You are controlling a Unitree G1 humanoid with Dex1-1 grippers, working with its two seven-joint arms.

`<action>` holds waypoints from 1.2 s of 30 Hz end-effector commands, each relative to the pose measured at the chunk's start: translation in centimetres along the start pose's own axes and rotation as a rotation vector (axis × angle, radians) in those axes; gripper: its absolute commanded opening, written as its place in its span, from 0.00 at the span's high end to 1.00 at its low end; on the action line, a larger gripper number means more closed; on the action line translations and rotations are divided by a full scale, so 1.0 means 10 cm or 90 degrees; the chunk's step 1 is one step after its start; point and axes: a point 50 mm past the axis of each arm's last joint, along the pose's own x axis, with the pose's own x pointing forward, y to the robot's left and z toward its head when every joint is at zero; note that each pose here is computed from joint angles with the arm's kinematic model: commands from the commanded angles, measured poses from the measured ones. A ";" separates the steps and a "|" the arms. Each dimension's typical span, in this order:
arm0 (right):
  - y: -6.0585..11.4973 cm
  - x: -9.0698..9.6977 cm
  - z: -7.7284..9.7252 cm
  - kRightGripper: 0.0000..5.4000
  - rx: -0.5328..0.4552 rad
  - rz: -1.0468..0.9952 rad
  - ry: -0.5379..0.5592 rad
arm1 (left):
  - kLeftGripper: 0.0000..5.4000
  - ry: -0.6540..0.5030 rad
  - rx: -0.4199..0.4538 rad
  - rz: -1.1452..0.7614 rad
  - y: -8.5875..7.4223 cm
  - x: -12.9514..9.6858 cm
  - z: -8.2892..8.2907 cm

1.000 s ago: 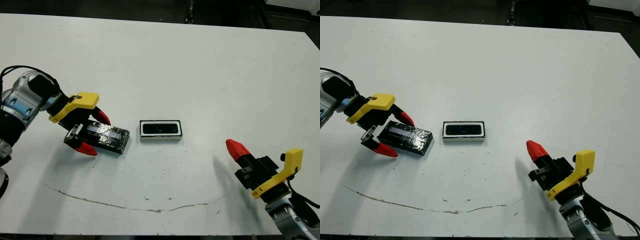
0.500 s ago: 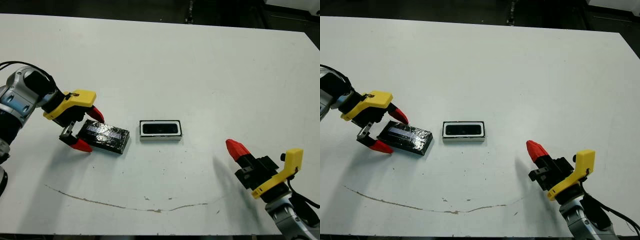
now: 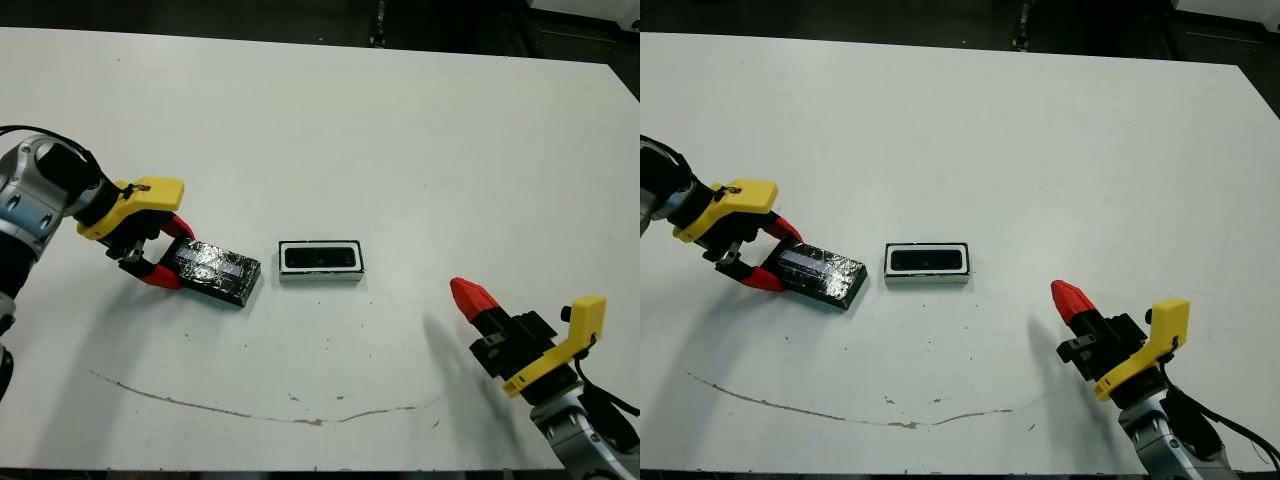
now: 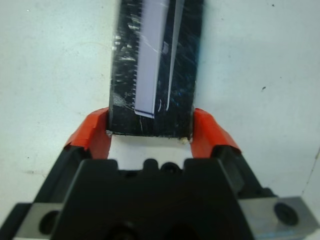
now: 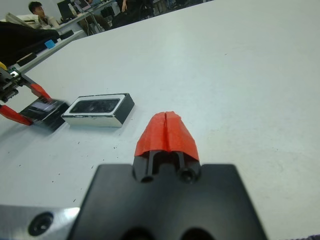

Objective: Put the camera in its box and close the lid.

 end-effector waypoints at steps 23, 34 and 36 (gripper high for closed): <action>-0.03 0.00 -0.02 1.00 -0.006 0.001 0.018 | 0.41 -0.304 -0.162 0.027 -0.21 -0.12 -0.20; -0.01 0.00 -0.02 1.00 -0.009 -0.004 0.019 | 0.41 -0.361 -0.160 0.010 -0.18 0.05 -0.07; 0.00 0.00 -0.02 1.00 -0.007 -0.004 0.018 | 0.41 -0.356 -0.172 0.021 -0.17 0.08 -0.04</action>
